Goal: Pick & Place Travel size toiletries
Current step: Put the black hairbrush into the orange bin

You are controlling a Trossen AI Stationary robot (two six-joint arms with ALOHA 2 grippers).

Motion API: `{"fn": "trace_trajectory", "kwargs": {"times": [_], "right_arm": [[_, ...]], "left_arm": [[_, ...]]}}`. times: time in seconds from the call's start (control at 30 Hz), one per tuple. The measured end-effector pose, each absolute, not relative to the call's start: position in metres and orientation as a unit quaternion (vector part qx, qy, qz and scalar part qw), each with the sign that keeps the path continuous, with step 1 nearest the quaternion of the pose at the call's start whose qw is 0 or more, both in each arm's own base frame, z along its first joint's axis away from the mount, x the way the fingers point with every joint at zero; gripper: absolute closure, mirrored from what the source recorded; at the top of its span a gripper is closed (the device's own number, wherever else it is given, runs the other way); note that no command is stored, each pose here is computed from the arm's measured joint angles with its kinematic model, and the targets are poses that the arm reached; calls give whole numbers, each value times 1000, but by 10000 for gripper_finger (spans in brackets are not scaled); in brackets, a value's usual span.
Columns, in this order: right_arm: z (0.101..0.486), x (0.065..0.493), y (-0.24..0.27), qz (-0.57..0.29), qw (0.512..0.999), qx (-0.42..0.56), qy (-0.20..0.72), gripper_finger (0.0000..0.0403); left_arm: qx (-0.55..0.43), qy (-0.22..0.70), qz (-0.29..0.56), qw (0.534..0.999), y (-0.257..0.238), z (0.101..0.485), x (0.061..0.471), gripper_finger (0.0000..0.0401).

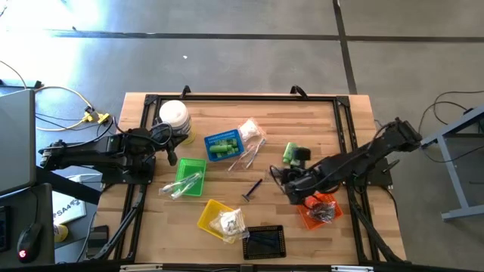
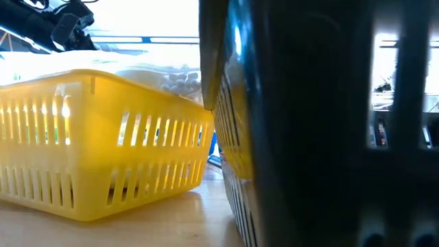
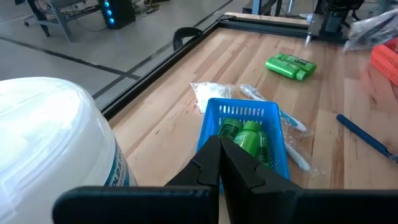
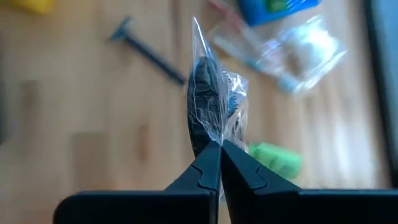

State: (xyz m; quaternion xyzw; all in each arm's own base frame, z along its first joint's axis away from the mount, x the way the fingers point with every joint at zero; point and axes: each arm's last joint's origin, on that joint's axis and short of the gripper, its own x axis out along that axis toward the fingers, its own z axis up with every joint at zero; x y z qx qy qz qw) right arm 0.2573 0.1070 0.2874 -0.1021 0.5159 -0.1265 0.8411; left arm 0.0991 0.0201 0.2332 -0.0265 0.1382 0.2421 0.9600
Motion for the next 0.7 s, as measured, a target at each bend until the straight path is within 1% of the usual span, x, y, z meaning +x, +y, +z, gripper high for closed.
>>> {"fn": "trace_trajectory", "kwargs": {"times": [0.13, 0.27, 0.33, 0.5, 0.57, 0.7], "right_arm": [[301, 236, 119, -90, 837, -43, 538, 400], [307, 215, 131, -63, 824, -2, 562, 400], [307, 206, 137, -59, 813, 17, 579, 400], [306, 184, 152, -55, 766, 69, 636, 400], [306, 177, 158, -55, 756, 83, 647, 400], [306, 169, 165, -67, 765, 77, 636, 400]], "left_arm": [[-20, 136, 226, 964, 19, 234, 100, 400], [-21, 125, 224, 966, 19, 236, 100, 400], [-21, 122, 224, 967, 19, 237, 101, 400], [-23, 108, 224, 968, 19, 239, 101, 400], [-23, 106, 224, 969, 19, 240, 101, 400], [-22, 103, 224, 969, 19, 240, 102, 400]]}}
